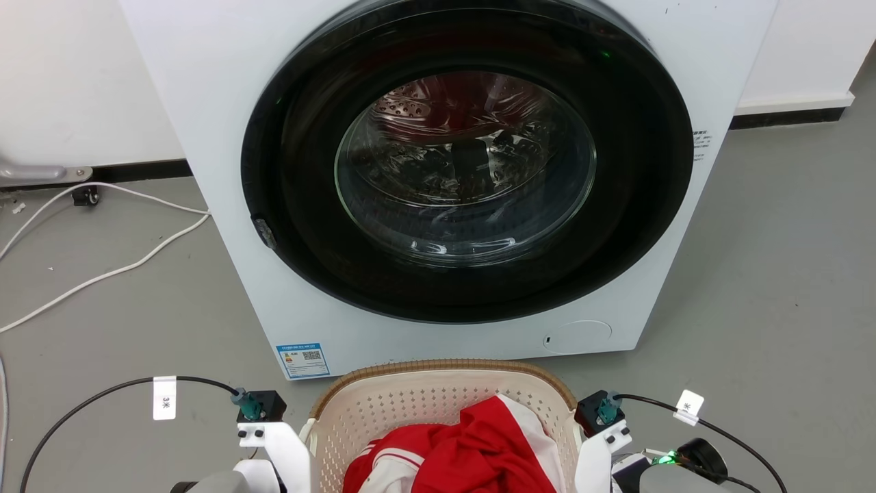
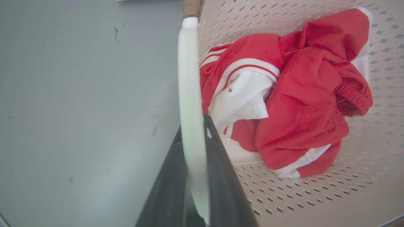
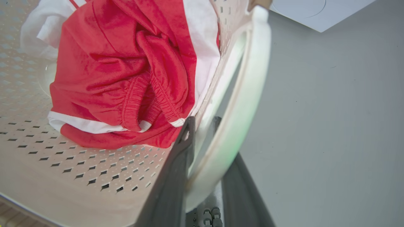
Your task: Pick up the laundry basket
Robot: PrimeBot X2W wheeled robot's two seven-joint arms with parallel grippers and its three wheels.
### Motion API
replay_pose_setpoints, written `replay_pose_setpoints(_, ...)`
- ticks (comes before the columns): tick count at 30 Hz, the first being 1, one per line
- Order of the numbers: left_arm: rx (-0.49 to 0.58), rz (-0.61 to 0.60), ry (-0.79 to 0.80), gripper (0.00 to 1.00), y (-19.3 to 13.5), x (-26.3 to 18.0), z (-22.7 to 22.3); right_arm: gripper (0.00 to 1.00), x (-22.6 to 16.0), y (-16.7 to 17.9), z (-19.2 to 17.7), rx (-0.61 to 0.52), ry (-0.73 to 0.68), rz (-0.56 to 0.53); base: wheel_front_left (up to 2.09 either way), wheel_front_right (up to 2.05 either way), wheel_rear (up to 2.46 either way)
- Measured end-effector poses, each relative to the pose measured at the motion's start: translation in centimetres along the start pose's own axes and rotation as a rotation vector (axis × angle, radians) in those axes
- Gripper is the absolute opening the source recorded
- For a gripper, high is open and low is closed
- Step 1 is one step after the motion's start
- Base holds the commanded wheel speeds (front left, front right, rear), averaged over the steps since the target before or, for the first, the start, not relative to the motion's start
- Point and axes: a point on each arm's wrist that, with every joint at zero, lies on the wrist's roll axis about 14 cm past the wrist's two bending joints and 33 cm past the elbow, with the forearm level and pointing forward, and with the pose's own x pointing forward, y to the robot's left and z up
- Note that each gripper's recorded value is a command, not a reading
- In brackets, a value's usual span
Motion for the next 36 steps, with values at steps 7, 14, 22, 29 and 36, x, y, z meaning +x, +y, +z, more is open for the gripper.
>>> replay_pose_setpoints(7, -0.002, 0.0, -0.001, 0.0, 0.04, 0.04, -0.14, 0.0, 0.05, 0.06, -0.23, 0.003, 0.004, 0.003, 0.0, 0.0, 0.0)
replay_pose_setpoints(14, -0.006, -0.001, 0.001, 0.0, 0.04, 0.12, -0.34, 0.0, 0.12, 0.03, -0.34, 0.001, 0.008, 0.003, 0.0, 0.0, 0.0)
replay_pose_setpoints(22, -0.01, -0.001, 0.007, 0.0, 0.04, 0.19, -0.54, 0.0, 0.18, 0.01, -0.4, 0.004, 0.013, 0.005, 0.0, 0.0, 0.0)
replay_pose_setpoints(29, -0.013, 0.0, 0.004, 0.0, 0.11, 0.17, -0.56, 0.0, 0.23, 0.03, -0.42, 0.003, 0.015, 0.006, 0.0, 0.0, 0.0)
replay_pose_setpoints(36, -0.015, 0.002, 0.003, 0.0, 0.21, 0.16, -0.66, 0.0, 0.29, 0.1, -0.41, 0.004, 0.015, 0.009, 0.0, 0.0, 0.0)
